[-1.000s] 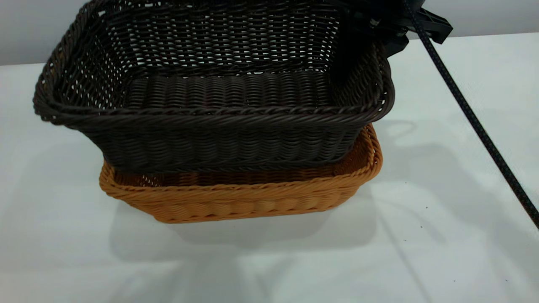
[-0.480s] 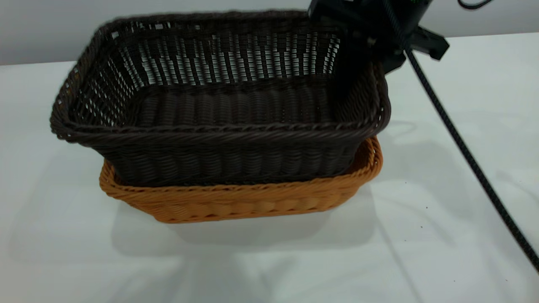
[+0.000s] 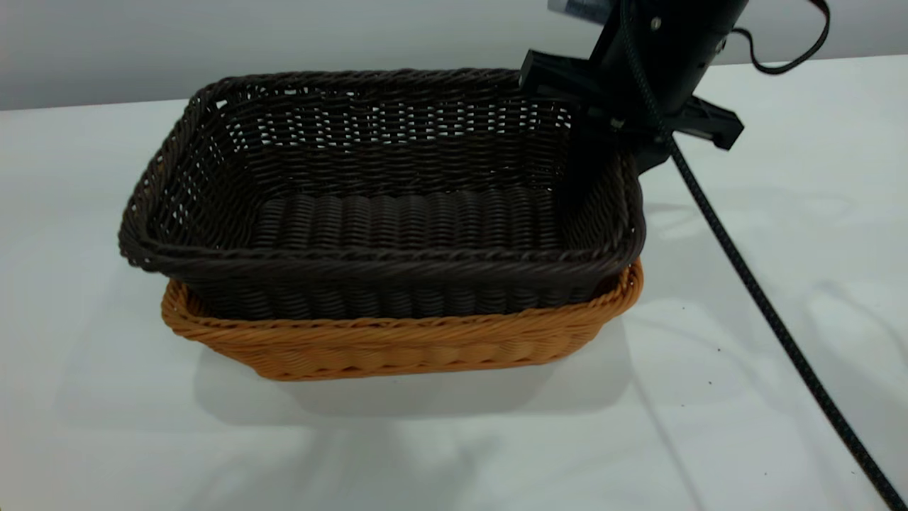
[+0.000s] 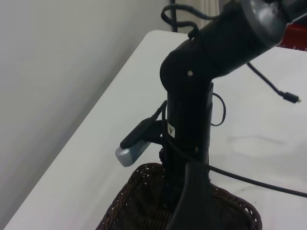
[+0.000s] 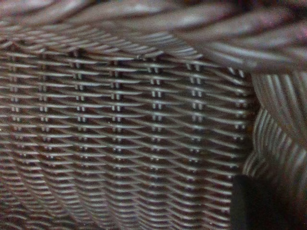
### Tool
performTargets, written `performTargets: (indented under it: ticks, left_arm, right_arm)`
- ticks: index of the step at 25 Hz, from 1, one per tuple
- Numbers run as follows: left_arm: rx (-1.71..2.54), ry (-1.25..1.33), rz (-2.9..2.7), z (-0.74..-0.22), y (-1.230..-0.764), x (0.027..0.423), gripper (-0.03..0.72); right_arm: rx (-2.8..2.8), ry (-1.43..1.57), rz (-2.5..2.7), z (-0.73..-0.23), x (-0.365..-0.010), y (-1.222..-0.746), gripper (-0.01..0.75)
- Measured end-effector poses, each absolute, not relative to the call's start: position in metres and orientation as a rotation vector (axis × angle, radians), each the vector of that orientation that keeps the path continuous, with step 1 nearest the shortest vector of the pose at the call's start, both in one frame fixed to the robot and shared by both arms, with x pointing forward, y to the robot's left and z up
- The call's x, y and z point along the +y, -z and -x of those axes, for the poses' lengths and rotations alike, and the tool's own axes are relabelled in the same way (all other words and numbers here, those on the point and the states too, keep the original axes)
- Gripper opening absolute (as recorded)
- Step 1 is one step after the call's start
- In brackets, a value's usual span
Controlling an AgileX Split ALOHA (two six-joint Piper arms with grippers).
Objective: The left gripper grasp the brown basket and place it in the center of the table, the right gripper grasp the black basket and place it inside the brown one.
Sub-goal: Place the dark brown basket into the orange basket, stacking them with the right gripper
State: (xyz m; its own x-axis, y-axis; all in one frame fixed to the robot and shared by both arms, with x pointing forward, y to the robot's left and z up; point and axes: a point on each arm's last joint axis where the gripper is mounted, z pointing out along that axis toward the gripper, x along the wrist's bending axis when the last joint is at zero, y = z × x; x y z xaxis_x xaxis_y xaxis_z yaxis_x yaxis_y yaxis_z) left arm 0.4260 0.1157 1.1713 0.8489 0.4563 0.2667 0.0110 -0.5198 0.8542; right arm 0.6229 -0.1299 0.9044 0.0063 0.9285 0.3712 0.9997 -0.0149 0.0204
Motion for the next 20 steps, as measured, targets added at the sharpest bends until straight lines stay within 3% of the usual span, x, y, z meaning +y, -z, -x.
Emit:
performTargets:
  ticks: [12,14,20]
  left_arm:
    - [0.341,-0.581,-2.055,-0.426,-1.1714,0.1157,0.49]
    - [0.341,-0.581,-2.055,-0.426,-1.1714,0.1157,0.49]
    - [0.341,-0.581,-2.055,-0.426,-1.1714,0.1157,0.49]
  right_arm:
    - [-2.072,0.415,1.98,-0.6225,-0.1301,-0.9039,0.129]
    - [-2.106,0.398,1.932,-0.6204,-0.1302,-0.9043,0.169]
    - [-2.137,0.389,1.885,-0.6167,-0.1306,-0.9133,0.408]
